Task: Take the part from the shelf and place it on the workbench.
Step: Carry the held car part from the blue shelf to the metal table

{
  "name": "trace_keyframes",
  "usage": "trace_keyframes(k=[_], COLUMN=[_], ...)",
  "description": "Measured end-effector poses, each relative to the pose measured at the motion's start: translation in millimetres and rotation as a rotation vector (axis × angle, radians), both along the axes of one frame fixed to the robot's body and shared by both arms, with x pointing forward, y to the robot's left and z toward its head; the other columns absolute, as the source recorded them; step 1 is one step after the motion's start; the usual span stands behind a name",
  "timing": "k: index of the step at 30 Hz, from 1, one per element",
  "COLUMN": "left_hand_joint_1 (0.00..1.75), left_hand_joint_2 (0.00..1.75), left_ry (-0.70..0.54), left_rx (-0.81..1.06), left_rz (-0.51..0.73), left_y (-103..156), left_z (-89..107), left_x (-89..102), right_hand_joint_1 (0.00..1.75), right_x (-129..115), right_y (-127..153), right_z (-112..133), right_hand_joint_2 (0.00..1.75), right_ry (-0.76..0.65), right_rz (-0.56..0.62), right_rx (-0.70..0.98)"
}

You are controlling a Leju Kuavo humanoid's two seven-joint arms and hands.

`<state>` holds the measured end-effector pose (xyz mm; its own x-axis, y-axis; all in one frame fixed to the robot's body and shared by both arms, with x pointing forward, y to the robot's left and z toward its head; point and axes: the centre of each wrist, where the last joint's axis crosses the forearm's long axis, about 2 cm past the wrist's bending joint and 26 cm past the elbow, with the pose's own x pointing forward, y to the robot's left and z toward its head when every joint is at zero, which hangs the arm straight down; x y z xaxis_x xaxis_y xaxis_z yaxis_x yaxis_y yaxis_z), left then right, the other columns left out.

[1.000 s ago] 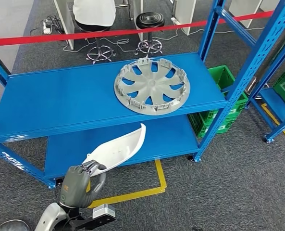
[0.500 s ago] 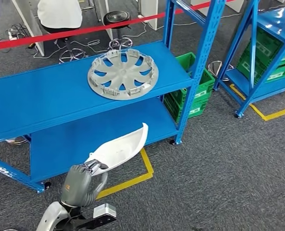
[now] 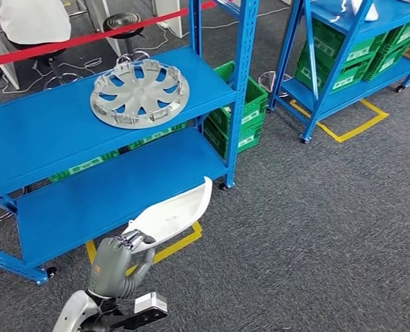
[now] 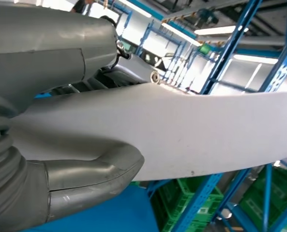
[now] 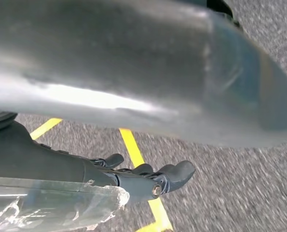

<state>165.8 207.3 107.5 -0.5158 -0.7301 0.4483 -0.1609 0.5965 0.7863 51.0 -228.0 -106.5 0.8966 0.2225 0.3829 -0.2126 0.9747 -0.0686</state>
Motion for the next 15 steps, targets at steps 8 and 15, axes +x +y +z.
trace_keyframes(k=[8, 15], left_hand_joint_1=[1.75, 1.75], left_hand_joint_2=[1.75, 1.75], left_ry=[0.006, 0.006], left_rx=[0.000, 0.001], left_rz=[0.002, 0.001], left_y=[0.2, 0.2], left_z=[-1.4, -1.9], left_x=[-0.3, -0.3], right_hand_joint_1=[0.00, 0.00], right_x=[-1.9, 4.0], right_y=[-0.4, -0.3], right_z=[-0.3, 0.5], right_hand_joint_2=[0.00, 0.00], right_ry=[0.005, -0.008], right_rz=[0.001, 0.004], right_rx=[-0.002, -0.001])
